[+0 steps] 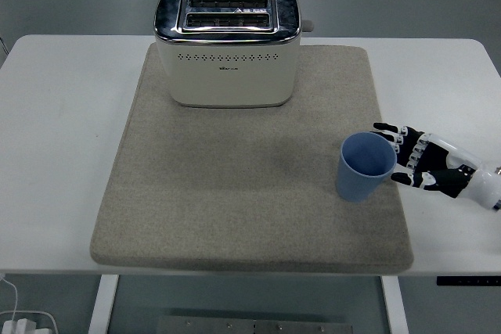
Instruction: Put the water cup in front of the bread machine
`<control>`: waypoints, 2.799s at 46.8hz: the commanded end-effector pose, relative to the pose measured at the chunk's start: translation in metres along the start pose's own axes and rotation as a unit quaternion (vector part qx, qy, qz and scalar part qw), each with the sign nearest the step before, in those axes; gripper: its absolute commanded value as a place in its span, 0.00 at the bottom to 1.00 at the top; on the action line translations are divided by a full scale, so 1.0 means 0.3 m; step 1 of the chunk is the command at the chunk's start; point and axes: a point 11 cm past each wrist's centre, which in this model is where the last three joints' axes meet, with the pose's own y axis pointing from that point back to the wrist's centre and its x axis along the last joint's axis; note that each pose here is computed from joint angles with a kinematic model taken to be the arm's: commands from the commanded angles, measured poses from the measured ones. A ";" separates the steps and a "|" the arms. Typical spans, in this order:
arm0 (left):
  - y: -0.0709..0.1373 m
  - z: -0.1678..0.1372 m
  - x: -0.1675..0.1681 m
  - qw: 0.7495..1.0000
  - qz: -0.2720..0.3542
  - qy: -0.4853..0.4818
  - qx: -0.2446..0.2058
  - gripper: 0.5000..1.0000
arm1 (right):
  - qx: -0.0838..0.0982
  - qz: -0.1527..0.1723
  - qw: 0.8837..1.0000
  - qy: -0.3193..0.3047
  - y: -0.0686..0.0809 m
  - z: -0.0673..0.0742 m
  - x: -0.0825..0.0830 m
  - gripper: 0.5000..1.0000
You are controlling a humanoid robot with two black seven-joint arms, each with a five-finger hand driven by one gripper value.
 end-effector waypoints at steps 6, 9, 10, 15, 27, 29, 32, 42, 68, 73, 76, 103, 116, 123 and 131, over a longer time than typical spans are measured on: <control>0.000 0.000 0.000 1.000 0.000 0.000 0.000 1.00 | 0.005 -0.009 1.000 -0.006 -0.022 0.006 -0.023 0.85; 0.000 0.000 0.000 1.000 0.000 0.000 0.000 1.00 | 0.003 -0.014 1.000 -0.006 -0.030 0.016 -0.035 0.85; 0.000 0.003 0.000 1.000 0.000 0.000 -0.001 1.00 | 0.003 -0.016 1.000 -0.006 -0.033 0.018 -0.038 0.85; 0.000 0.003 0.000 1.000 0.000 0.000 -0.001 1.00 | 0.002 -0.020 1.000 -0.009 -0.038 0.032 -0.052 0.85; 0.000 0.000 0.000 1.000 0.000 0.000 0.000 1.00 | 0.002 -0.029 1.000 -0.009 -0.052 0.038 -0.071 0.85; 0.000 0.000 0.000 1.000 0.000 -0.001 0.000 1.00 | 0.002 -0.033 0.999 -0.009 -0.060 0.041 -0.079 0.85; 0.000 0.000 0.000 1.000 0.000 0.000 0.000 1.00 | 0.004 -0.039 0.999 -0.010 -0.075 0.047 -0.093 0.85; 0.000 0.003 0.000 1.000 0.000 0.000 -0.001 1.00 | 0.003 -0.049 0.999 -0.001 -0.092 0.044 -0.104 0.85; 0.000 0.000 0.000 1.000 0.000 0.000 0.000 1.00 | 0.015 -0.065 0.998 0.004 -0.125 0.024 -0.132 0.70; 0.000 0.000 0.000 1.000 0.000 0.000 0.000 1.00 | 0.017 -0.067 0.998 0.003 -0.130 0.022 -0.137 0.53; 0.000 0.000 0.000 1.000 0.000 -0.001 0.000 1.00 | 0.019 -0.070 0.997 0.003 -0.133 0.020 -0.142 0.52; 0.000 0.000 0.000 1.000 0.000 0.000 0.000 1.00 | 0.079 -0.102 0.991 0.027 -0.279 -0.125 -0.172 0.52; 0.000 0.000 0.000 1.000 0.000 0.000 0.000 1.00 | 0.114 -0.138 0.984 0.011 -0.406 -0.160 -0.268 0.53; 0.000 0.000 0.000 1.000 0.000 0.000 0.000 1.00 | 0.112 -0.154 0.982 0.002 -0.463 -0.156 -0.322 0.53; 0.000 0.000 0.000 1.000 0.000 0.000 0.000 1.00 | 0.090 -0.143 0.986 0.006 -0.547 -0.132 -0.369 0.53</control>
